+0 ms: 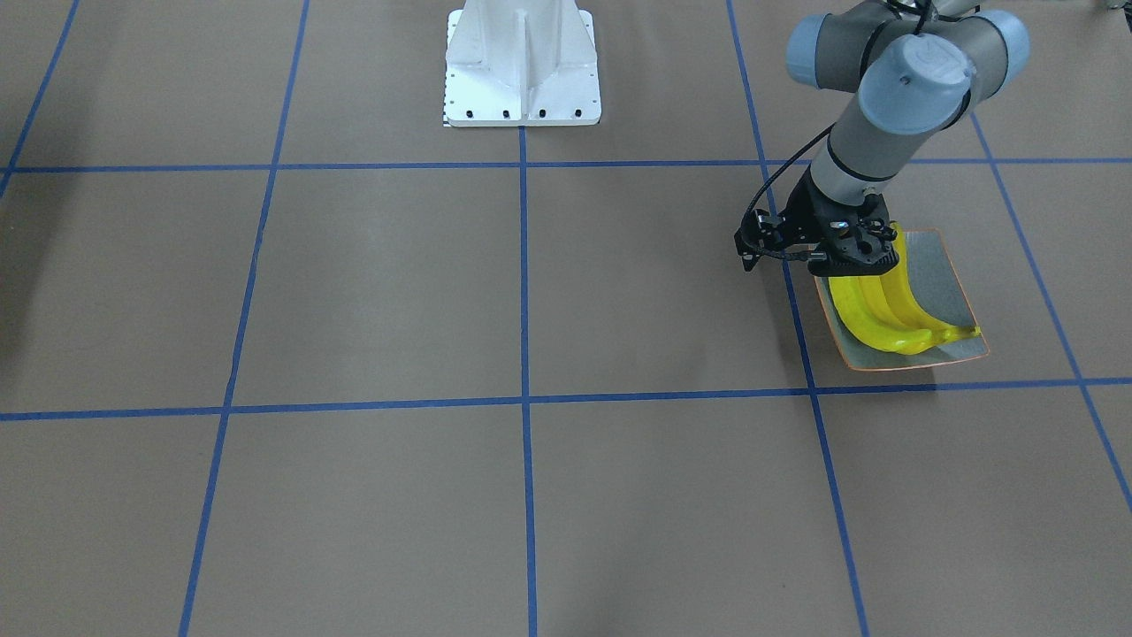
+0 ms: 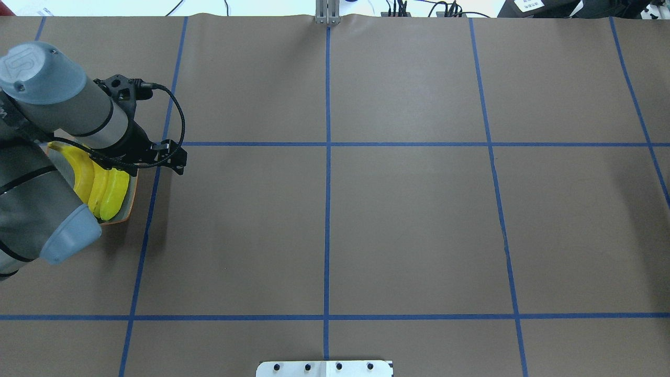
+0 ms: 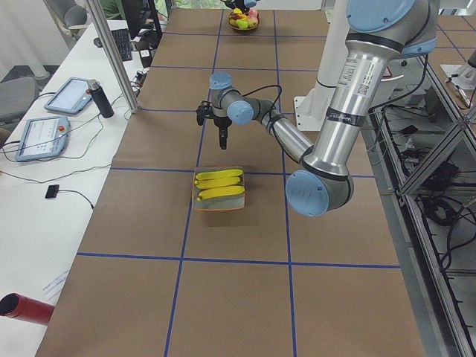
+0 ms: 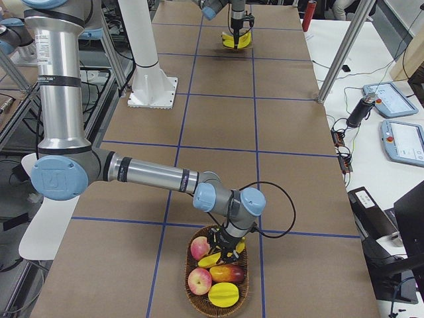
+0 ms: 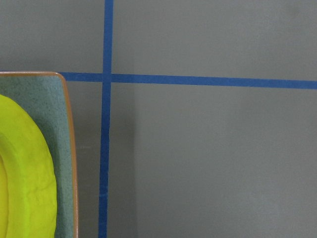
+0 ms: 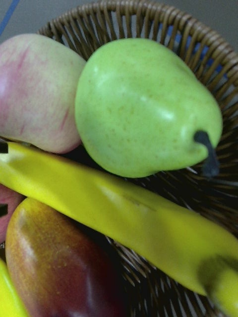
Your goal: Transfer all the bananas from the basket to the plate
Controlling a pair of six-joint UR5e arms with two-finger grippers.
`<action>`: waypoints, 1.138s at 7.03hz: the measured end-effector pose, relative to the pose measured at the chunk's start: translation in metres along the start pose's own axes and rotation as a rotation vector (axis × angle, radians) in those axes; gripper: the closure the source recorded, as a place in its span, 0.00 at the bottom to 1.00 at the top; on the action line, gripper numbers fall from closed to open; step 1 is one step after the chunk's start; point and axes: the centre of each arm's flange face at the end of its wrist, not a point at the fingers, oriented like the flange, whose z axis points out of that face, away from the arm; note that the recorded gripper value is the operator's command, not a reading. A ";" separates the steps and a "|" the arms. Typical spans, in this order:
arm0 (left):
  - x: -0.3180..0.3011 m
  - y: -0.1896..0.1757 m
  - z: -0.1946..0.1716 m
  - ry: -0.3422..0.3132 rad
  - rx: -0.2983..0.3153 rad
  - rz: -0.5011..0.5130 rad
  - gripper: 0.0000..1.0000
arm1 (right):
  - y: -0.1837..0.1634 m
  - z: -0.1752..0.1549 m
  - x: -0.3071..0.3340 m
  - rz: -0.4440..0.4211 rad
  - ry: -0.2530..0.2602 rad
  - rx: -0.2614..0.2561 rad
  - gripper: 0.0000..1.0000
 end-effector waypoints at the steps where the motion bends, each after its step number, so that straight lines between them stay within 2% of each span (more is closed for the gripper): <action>1: 0.000 0.000 0.001 -0.001 -0.001 0.000 0.00 | -0.011 -0.012 0.003 0.002 0.005 0.020 0.52; 2: 0.000 0.000 0.002 -0.002 -0.003 0.000 0.00 | -0.019 -0.023 0.005 0.027 0.004 0.047 0.52; 5: 0.001 0.001 0.004 -0.003 -0.008 0.001 0.00 | -0.013 -0.042 0.011 0.257 -0.067 0.163 0.48; 7: 0.001 0.000 0.006 -0.005 -0.009 0.000 0.00 | -0.001 -0.048 0.017 0.345 -0.095 0.240 0.49; 8: 0.001 0.000 0.006 -0.006 -0.010 0.000 0.00 | 0.006 -0.046 0.018 0.383 -0.092 0.284 0.49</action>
